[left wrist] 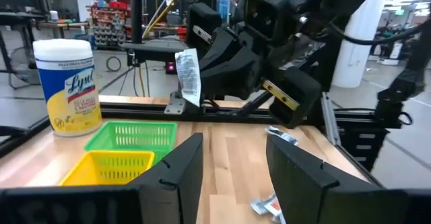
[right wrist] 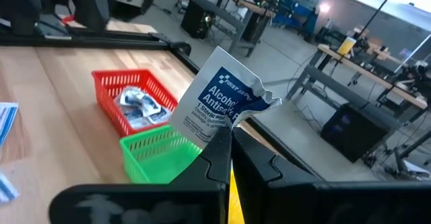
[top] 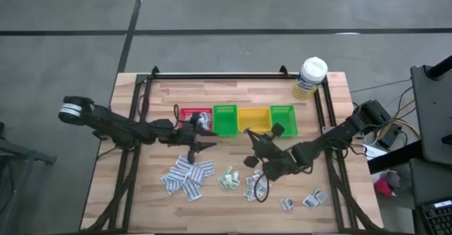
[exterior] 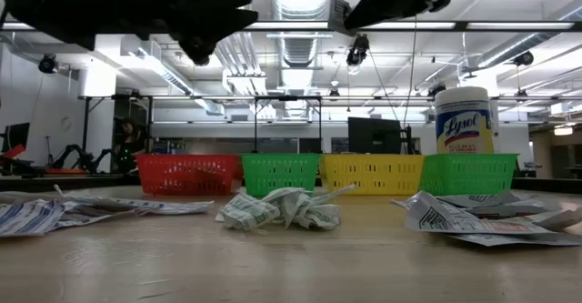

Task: Pick & Place First Aid Supplies
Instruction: Put the alcohol pad into the red basket

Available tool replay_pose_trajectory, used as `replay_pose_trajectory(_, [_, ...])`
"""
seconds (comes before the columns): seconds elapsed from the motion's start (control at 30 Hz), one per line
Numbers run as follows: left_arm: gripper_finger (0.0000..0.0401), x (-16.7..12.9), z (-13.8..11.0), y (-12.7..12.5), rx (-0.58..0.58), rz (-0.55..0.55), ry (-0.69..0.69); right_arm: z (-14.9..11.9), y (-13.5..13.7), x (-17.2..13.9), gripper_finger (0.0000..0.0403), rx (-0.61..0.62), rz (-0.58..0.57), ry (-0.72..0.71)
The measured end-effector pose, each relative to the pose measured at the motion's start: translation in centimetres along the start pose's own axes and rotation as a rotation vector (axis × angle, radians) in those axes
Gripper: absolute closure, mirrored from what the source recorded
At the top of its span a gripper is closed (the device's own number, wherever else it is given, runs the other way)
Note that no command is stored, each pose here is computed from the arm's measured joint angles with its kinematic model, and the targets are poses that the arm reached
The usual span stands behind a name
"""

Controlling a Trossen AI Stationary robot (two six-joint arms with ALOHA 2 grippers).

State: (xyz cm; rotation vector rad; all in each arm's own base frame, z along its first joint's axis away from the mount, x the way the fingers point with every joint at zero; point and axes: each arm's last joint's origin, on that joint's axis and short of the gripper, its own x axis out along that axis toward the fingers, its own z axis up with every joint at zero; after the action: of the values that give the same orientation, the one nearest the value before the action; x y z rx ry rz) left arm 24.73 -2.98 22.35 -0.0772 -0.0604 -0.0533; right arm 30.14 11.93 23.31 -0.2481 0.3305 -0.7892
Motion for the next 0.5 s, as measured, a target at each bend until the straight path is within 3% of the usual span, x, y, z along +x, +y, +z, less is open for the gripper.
replay_pose_trajectory(0.5, [0.0243,5.6,1.2,0.1,0.096,0.163,-0.014,0.2,0.0,0.2,0.0394,-0.006,-0.003,-0.007])
